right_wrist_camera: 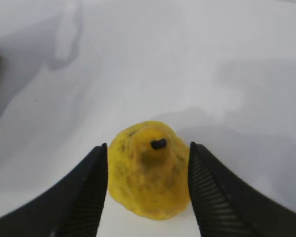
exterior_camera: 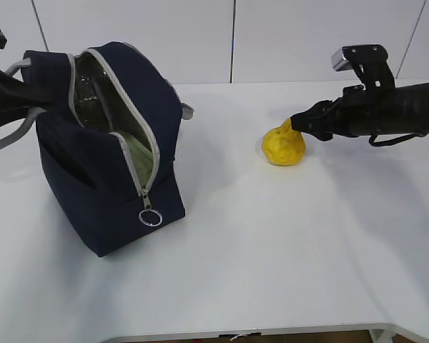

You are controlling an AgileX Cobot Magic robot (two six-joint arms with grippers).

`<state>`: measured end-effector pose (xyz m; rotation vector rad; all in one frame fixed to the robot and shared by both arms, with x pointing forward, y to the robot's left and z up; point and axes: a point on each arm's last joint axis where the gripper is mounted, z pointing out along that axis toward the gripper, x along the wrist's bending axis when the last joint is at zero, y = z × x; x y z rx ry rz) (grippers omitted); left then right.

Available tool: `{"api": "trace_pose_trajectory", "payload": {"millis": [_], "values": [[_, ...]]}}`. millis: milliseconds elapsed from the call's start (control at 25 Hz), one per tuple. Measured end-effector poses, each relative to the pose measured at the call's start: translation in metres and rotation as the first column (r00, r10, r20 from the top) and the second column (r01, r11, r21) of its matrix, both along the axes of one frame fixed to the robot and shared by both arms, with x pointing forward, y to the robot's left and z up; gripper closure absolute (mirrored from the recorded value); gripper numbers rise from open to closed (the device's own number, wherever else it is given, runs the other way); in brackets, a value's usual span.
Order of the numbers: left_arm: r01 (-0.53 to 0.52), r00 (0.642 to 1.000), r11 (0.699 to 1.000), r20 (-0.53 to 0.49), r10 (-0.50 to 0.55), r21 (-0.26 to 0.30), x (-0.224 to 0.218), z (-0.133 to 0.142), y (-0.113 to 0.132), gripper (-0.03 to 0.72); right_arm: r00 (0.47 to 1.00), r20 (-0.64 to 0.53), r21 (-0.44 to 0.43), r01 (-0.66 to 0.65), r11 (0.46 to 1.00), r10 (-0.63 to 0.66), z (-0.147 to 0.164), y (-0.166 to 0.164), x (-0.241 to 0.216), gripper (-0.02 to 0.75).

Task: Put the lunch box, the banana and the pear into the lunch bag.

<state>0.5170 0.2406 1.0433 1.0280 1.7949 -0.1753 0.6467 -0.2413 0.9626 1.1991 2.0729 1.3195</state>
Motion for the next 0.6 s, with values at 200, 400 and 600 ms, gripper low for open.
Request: {"api": "trace_pose_trajectory", "payload": {"millis": [200, 400, 600], "values": [[0.001, 1.000, 1.000, 0.001, -0.001, 0.001, 0.000, 0.000, 0.000, 0.701, 1.000, 0.005, 0.000, 0.000, 1.000, 0.000, 0.001, 0.000, 0.001, 0.293], [-0.004, 1.000, 1.000, 0.002, 0.004, 0.003, 0.000, 0.000, 0.000, 0.701, 0.999, -0.004, 0.029, -0.034, 0.999, 0.034, -0.006, 0.004, 0.005, 0.186], [-0.006, 1.000, 1.000, 0.002, 0.006, 0.004, 0.000, 0.000, 0.001, 0.701, 0.999, -0.015, 0.028, -0.033, 0.999, 0.034, -0.015, 0.004, 0.013, 0.157]]}}
